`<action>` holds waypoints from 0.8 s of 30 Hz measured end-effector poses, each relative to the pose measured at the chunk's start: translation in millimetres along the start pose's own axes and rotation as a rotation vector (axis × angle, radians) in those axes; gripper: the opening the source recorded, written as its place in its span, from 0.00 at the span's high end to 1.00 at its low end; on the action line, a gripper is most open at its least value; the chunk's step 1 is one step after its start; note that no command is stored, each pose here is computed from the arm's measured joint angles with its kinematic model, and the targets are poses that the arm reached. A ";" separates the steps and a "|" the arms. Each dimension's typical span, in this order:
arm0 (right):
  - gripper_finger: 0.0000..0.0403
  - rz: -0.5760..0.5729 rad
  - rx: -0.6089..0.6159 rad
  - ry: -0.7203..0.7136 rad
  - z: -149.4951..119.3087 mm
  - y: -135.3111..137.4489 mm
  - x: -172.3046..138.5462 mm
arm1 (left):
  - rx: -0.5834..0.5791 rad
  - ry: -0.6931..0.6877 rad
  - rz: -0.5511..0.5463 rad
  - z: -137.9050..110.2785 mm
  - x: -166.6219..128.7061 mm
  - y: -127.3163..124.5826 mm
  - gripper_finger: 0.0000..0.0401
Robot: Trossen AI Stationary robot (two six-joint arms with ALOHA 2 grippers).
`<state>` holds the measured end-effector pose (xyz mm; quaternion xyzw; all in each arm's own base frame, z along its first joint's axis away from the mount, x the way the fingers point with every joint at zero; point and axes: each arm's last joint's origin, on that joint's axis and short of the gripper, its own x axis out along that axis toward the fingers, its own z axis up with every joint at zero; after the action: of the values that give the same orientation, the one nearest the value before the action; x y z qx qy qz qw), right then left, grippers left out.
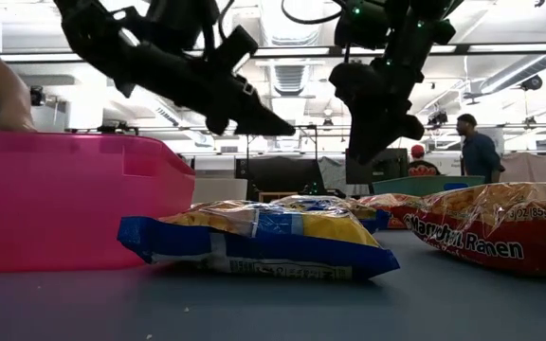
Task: Sort Maruchan noodles
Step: Put the left orange noodle pack into the green bin
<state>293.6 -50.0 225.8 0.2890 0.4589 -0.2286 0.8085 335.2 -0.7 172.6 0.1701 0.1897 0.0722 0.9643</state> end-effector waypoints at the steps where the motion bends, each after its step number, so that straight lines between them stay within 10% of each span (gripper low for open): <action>1: 0.67 -0.004 -0.016 -0.003 0.3 -0.4 0.0 | 0.001 0.011 0.001 -2.1 3.9 0.2 1.00; 24: 0.49 -0.003 0.053 -0.028 -18.9 -13.6 1.8 | 0.059 0.333 -0.060 -28.7 40.7 13.4 1.00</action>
<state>274.3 -47.3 212.9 0.3064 0.4416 -0.2460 0.8066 360.3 28.7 138.5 0.1781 0.3538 0.0650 0.9159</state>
